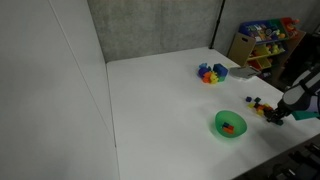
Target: Put one purple block inside the green bowl
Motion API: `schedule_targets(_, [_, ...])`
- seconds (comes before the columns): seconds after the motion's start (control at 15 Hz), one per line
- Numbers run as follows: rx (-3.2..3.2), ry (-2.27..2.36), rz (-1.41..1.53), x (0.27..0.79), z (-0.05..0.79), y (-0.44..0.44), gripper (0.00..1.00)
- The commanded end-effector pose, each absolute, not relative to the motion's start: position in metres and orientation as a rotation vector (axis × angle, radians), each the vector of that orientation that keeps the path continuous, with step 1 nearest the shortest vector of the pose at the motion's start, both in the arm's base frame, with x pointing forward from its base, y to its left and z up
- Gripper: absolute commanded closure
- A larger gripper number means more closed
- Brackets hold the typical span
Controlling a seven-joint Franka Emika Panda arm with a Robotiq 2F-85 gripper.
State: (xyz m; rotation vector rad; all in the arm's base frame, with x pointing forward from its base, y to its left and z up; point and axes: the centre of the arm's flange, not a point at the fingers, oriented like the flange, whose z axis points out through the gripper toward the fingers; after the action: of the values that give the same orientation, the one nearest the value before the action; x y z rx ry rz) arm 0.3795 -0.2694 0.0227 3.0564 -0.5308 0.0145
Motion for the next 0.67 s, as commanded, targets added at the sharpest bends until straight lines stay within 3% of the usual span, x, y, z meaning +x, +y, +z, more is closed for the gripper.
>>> schedule_targets(0.0, [3.084, -0.477, 0.111, 0.383, 0.039, -0.271, 0.72])
schedule_targets(0.13, [3.097, -0.466, 0.152, 0.386, 0.05, -0.266, 0.85])
schedule_targets(0.6, [3.131, -0.361, 0.212, 0.4, 0.094, -0.215, 0.85])
